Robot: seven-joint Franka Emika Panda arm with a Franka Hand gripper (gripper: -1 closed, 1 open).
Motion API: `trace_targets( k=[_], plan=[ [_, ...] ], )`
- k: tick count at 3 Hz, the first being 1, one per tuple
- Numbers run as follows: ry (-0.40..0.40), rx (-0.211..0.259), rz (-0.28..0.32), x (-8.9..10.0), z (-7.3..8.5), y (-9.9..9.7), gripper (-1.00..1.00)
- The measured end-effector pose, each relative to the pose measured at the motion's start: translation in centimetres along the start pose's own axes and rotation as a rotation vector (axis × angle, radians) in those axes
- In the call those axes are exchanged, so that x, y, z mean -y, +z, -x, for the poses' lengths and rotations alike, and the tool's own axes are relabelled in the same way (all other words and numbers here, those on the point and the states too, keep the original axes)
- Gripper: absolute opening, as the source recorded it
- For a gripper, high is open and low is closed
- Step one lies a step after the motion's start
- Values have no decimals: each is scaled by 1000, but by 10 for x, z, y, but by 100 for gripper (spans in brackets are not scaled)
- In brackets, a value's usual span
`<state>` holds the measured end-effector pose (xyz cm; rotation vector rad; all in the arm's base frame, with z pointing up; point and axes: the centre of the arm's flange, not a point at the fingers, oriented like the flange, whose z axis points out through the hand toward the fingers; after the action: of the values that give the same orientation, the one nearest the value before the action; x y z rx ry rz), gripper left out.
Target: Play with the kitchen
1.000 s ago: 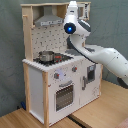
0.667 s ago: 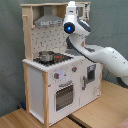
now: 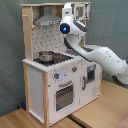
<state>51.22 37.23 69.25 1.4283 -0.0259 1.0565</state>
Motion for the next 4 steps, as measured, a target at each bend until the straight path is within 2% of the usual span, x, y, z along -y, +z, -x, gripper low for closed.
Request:
trace_targets(
  k=[1,2,3,4],
  plan=[
    [-27,103,16,-16,8,23,-100],
    [-10,209,13,-30,26,31,-100],
    [4,231,-19,-40,42,30,-100],
    [25,222,-52,-52,54,29,-100]
  ],
)
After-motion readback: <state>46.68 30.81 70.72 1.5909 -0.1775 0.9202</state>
